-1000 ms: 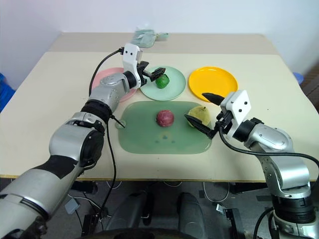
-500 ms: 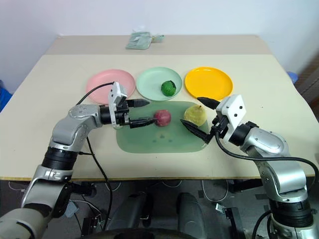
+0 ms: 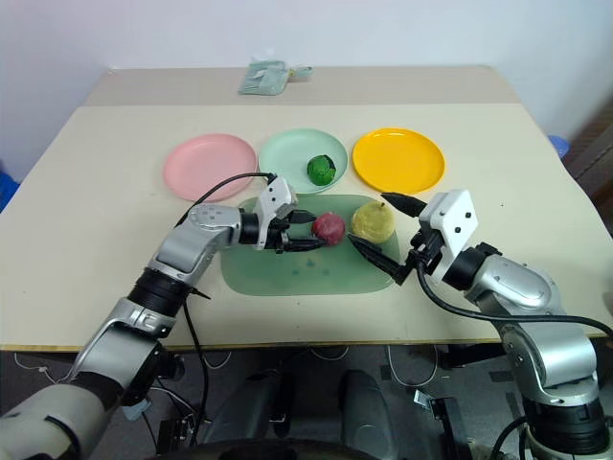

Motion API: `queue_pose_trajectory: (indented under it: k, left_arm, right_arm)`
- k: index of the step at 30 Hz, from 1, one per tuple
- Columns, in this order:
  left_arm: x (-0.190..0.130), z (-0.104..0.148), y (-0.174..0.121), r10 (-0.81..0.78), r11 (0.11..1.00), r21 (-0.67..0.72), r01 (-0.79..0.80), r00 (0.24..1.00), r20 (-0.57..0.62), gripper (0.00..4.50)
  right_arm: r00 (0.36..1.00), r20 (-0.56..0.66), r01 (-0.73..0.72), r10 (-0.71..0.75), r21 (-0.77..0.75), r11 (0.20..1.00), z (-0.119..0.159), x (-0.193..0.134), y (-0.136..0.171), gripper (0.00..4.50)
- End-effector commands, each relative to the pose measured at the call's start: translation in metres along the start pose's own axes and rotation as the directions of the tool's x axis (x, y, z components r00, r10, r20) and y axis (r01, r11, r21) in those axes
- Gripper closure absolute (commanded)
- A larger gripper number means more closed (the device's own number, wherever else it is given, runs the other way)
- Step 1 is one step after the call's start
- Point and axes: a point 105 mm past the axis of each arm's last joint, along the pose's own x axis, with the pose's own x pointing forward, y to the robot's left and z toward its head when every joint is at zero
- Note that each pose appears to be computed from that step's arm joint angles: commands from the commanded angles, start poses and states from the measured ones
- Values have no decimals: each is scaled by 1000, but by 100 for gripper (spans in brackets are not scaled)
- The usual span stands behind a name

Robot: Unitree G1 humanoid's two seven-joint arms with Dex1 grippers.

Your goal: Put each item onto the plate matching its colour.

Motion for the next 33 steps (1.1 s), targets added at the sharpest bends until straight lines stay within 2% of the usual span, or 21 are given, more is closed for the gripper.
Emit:
queue_pose_trajectory:
  k: [1,10,14,18,28,33]
  left_arm:
    - [-8,19,11,57,998,34,-60,996,66,187]
    - [-23,31,21,158,987,-37,-154,976,151,187]
    - [-29,27,21,167,986,-44,-162,976,141,187]
    - [-26,26,17,140,990,-47,-135,981,132,187]
    - [-20,29,4,24,998,-58,-16,992,128,187]
    - [-2,30,10,20,999,-32,-16,994,103,187]
  right_arm:
    - [999,30,19,-18,-33,999,12,-8,1,0]
    - [997,-50,64,-65,-22,998,3,-36,3,0]
    - [992,-89,82,-84,-22,996,-1,-48,2,0]
    - [989,-106,98,-100,-23,995,-1,-57,-2,0]
    - [990,-92,103,-105,-23,994,2,-55,3,0]
    - [989,-88,115,-117,-26,993,5,-55,5,0]
